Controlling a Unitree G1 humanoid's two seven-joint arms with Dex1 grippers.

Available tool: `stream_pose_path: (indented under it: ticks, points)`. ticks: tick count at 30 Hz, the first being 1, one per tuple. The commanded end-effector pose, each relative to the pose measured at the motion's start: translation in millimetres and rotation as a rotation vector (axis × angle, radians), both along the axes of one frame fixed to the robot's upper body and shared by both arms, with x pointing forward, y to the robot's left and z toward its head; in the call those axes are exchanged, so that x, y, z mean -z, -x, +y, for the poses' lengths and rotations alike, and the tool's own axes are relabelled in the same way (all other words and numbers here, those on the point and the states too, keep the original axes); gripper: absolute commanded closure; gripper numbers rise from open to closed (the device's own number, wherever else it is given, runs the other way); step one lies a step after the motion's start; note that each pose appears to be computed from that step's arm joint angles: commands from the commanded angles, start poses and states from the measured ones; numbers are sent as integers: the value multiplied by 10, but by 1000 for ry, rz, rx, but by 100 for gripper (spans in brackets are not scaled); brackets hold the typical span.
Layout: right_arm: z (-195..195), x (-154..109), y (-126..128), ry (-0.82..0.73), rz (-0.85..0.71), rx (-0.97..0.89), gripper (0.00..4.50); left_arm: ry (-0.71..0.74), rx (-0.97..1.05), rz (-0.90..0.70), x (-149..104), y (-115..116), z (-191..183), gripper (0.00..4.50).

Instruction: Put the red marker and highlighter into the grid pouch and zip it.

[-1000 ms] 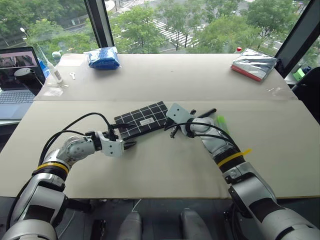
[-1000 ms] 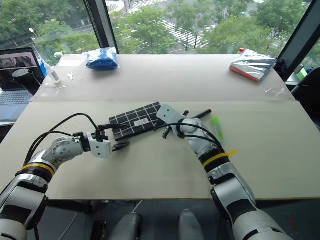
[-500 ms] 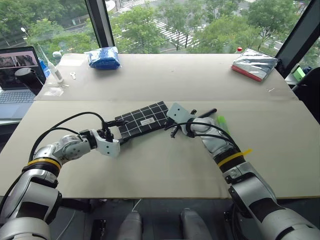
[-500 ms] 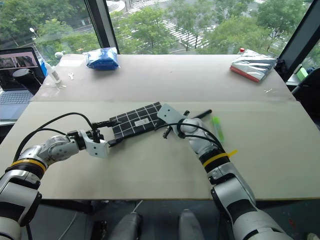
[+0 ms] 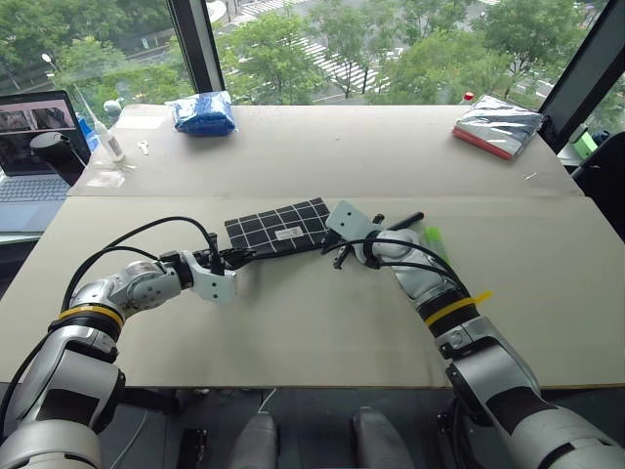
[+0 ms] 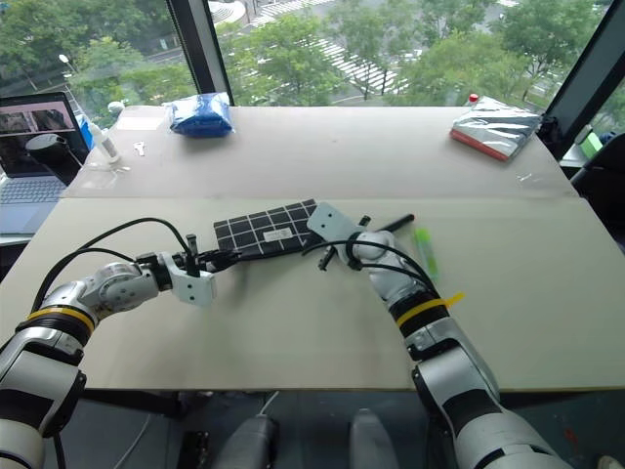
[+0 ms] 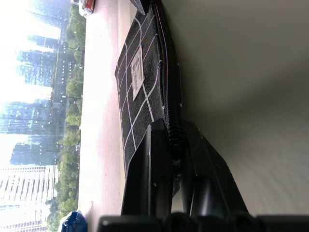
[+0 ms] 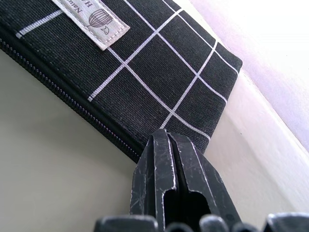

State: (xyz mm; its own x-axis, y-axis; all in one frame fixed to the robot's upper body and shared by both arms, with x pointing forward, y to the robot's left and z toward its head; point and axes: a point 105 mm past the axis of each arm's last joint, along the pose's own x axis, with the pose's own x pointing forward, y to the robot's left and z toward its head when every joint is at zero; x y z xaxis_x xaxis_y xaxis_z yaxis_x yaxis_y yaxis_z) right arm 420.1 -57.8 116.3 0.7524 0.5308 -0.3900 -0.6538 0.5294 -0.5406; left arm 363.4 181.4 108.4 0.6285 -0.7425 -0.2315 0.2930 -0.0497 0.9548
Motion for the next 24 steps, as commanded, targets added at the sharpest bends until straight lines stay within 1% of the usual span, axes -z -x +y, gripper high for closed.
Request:
stream_pose_path:
  ticks: [1,7,9,10,11,12,14,15,16,17,18,19,21,22,24]
  points:
    - [-91,84,-15,19,24,31,450,-15,17,34,75,46,-3,445]
    - [-79,80,-6,14,24,19,450,-5,33,83,106,83,-22,445]
    - [-31,72,46,-11,44,-25,390,15,4,104,95,51,2,450]
    - [-3,53,68,-37,55,-38,379,23,-8,111,86,39,15,450]
    - [27,30,90,-65,70,-51,346,35,-16,110,67,29,25,450]
    - [52,6,107,-84,79,-61,304,59,-33,111,41,12,41,450]
    - [75,-68,104,-167,107,-44,250,112,-72,113,-8,-26,79,450]
    - [111,-123,138,-220,134,-64,207,137,-92,113,-27,-42,102,450]
    - [164,-220,182,-300,165,-91,176,164,-113,116,-41,-55,127,450]
    - [207,-371,225,-423,220,-109,137,199,-137,119,-56,-67,153,450]
    - [239,-521,301,-514,264,-159,107,235,-160,123,-70,-77,179,450]
    - [248,-680,401,-571,277,-229,107,280,-189,128,-89,-90,214,450]
    - [182,-877,512,-620,279,-284,107,363,-240,137,-128,-113,270,450]
    - [113,-932,531,-623,265,-278,107,413,-265,140,-158,-120,299,450]
    - [-48,-902,501,-581,232,-216,107,500,-297,135,-230,-118,336,450]
